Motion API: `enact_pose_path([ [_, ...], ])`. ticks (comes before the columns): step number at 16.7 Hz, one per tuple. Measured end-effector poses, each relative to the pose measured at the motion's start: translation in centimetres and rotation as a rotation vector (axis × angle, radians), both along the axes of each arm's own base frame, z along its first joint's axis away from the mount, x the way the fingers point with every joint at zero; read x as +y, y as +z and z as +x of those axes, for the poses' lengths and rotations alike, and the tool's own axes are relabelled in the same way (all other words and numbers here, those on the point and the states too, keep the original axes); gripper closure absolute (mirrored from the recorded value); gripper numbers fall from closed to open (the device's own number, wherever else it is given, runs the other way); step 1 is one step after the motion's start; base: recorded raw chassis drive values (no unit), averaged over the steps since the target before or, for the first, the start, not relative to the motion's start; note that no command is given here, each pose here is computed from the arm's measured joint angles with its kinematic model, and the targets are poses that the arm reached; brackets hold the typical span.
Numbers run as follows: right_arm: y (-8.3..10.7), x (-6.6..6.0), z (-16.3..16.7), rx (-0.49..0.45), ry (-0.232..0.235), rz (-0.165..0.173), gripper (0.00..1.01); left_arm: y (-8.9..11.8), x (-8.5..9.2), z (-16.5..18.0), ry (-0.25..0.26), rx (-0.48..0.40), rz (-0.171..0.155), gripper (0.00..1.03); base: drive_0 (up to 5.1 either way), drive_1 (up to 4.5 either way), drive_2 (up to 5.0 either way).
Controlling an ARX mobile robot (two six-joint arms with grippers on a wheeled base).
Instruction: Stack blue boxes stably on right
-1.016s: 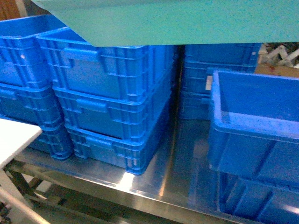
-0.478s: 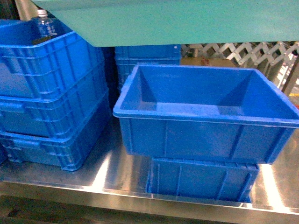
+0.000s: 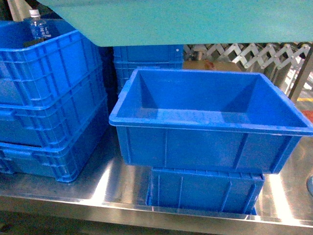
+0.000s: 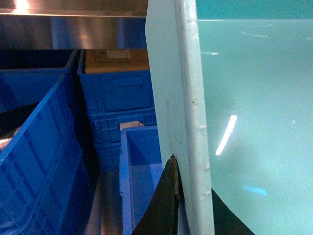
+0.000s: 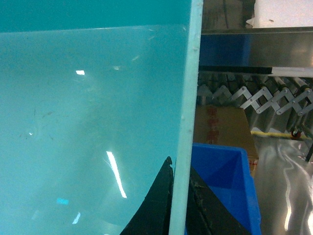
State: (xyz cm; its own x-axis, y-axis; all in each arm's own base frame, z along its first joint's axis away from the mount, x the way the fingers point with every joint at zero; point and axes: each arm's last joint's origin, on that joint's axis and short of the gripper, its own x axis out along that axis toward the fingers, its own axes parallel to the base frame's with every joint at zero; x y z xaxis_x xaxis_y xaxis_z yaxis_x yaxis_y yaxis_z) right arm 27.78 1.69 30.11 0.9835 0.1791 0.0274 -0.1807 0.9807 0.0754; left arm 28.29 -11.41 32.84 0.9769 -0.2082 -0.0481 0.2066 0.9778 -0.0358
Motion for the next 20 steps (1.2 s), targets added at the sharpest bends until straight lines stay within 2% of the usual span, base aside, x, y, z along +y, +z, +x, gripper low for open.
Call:
enact_pose_path([
  [13,-0.04,0.02,0.04,0.000,0.002,0.000,0.95,0.00,0.02,0.01,0.000,0.000,-0.001,1.01,-0.1,4.07,-4.2],
  [20,-0.30,-0.01,0.17,0.016,0.001,0.001,0.95,-0.32,0.00,0.18,0.002,0.010,0.002,1.01,0.0,0.00,0.0],
])
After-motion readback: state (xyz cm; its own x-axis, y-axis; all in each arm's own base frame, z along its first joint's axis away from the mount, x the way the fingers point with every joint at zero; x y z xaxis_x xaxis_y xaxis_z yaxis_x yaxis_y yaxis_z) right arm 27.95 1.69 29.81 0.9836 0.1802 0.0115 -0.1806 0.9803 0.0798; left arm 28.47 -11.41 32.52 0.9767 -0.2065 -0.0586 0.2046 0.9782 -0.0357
